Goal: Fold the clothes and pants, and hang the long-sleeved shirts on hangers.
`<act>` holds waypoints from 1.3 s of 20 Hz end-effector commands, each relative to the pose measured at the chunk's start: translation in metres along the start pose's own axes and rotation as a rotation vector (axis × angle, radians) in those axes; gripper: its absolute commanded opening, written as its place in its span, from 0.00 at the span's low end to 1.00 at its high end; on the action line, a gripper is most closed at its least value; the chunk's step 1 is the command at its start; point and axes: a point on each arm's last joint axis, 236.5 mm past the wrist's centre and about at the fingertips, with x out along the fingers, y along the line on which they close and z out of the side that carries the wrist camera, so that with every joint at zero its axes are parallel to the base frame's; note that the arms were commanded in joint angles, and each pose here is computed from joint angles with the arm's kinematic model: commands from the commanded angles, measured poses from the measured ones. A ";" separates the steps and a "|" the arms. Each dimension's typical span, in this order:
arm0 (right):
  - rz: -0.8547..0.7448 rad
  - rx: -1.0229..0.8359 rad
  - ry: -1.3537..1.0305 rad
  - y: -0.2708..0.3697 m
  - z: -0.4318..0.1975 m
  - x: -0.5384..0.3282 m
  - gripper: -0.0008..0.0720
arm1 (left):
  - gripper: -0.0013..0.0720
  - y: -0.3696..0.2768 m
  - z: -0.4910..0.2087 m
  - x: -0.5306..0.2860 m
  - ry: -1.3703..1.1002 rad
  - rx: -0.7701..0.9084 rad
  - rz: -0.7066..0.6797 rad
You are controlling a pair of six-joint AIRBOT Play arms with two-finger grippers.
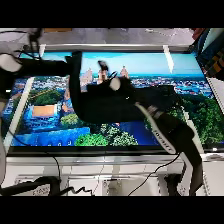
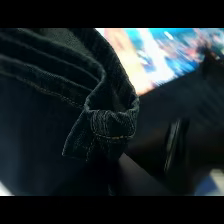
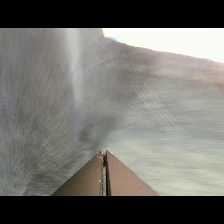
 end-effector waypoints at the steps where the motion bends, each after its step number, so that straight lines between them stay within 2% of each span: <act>1: -0.139 0.095 -0.047 -0.100 0.048 -0.072 0.06 | 0.05 -0.065 -0.027 0.059 0.085 -0.080 -0.211; 3: -0.190 0.162 -0.097 -0.147 0.069 -0.116 0.05 | 0.05 -0.111 -0.046 0.089 0.139 -0.156 -0.352; 4: -0.210 0.190 -0.121 -0.165 0.077 -0.136 0.06 | 0.14 -0.136 -0.057 0.102 0.170 -0.197 -0.422; 5: -0.229 0.214 -0.150 -0.181 0.085 -0.158 0.05 | 0.65 -0.162 -0.073 0.114 0.219 -0.218 -0.483; 6: -0.243 0.231 -0.179 -0.193 0.092 -0.177 0.05 | 0.96 -0.184 -0.091 0.120 0.278 -0.225 -0.529; 9: -0.278 0.257 -0.269 -0.213 0.109 -0.229 0.06 | 0.98 -0.222 -0.117 0.127 0.342 -0.179 -0.590; 12: -0.308 0.216 -0.302 -0.220 0.113 -0.265 0.06 | 0.98 -0.200 -0.097 0.120 0.283 -0.153 -0.570; 15: -0.331 0.117 -0.189 -0.222 0.090 -0.269 0.06 | 0.97 -0.118 -0.057 0.101 0.164 -0.147 -0.460; 18: -0.328 0.076 -0.132 -0.220 0.079 -0.266 0.06 | 0.97 -0.014 -0.049 0.062 0.143 -0.161 -0.309; 22: -0.322 0.076 -0.140 -0.219 0.081 -0.266 0.05 | 0.97 0.088 -0.103 0.015 0.265 -0.298 -0.197; 26: -0.284 0.087 -0.135 -0.212 0.080 -0.260 0.05 | 0.97 0.126 -0.181 0.027 0.327 -0.477 -0.137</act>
